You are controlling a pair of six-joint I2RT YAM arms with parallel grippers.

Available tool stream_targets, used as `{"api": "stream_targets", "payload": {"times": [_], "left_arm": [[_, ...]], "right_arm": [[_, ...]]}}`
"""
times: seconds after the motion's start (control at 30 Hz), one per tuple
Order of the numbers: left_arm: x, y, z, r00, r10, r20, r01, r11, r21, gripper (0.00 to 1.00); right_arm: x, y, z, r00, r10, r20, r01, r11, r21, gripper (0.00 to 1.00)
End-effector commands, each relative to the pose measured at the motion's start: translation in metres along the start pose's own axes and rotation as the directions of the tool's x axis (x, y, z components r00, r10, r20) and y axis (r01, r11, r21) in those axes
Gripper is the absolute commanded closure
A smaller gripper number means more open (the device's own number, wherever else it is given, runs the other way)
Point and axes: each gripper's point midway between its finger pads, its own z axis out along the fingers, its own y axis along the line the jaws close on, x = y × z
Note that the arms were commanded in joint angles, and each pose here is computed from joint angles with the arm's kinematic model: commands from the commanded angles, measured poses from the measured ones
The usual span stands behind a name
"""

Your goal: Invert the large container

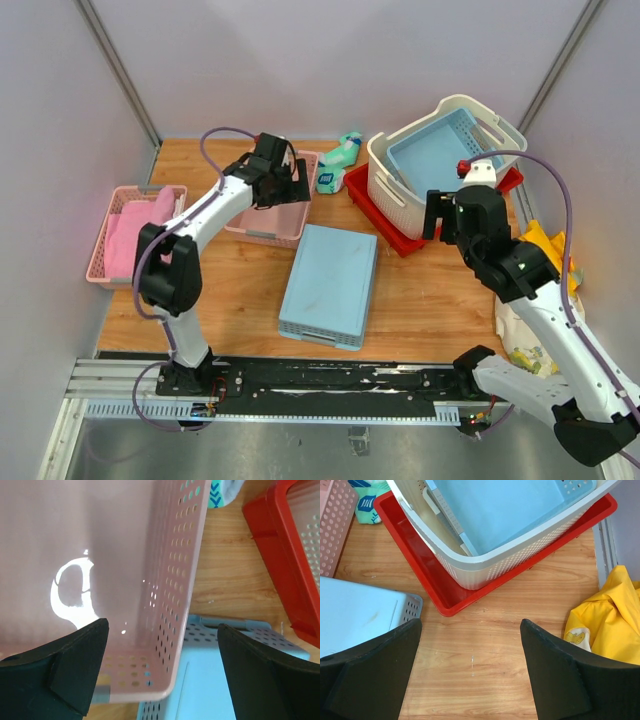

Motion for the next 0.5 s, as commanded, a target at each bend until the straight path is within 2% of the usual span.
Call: {"api": "stream_targets", "payload": {"times": [0.0, 0.1, 0.17, 0.3, 0.33, 0.47], "left_arm": [[-0.008, -0.024, 0.033, 0.998, 0.055, 0.013, -0.056, 0.995, 0.087, 0.08], [-0.004, -0.027, 0.057, 0.998, 0.057, -0.008, -0.056, 0.994, 0.092, 0.17], [0.0, -0.027, 0.07, 0.998, 0.057, -0.025, -0.055, 0.995, 0.087, 0.27], [0.002, -0.027, 0.075, 0.998, 0.053, -0.03, -0.05, 0.995, 0.081, 0.54], [0.0, -0.027, 0.073, 0.998, 0.05, -0.023, -0.048, 0.996, 0.08, 0.64], [-0.017, -0.034, 0.05, 0.999, 0.037, 0.029, -0.04, 0.994, 0.102, 0.89]], "right_arm": [[0.001, 0.001, 0.007, 1.0, 0.019, -0.004, -0.019, 1.0, 0.01, 0.18], [0.001, 0.003, 0.011, 1.0, 0.009, -0.01, -0.009, 1.0, 0.012, 0.18], [-0.001, 0.004, 0.012, 1.0, 0.005, -0.011, -0.005, 1.0, 0.011, 0.18], [-0.002, 0.003, 0.011, 1.0, -0.003, -0.006, 0.004, 1.0, 0.013, 0.18], [-0.002, 0.001, 0.01, 1.0, -0.006, -0.004, 0.006, 1.0, 0.018, 0.18], [-0.001, 0.0, 0.011, 1.0, -0.012, -0.005, 0.012, 1.0, 0.026, 0.19]]}}
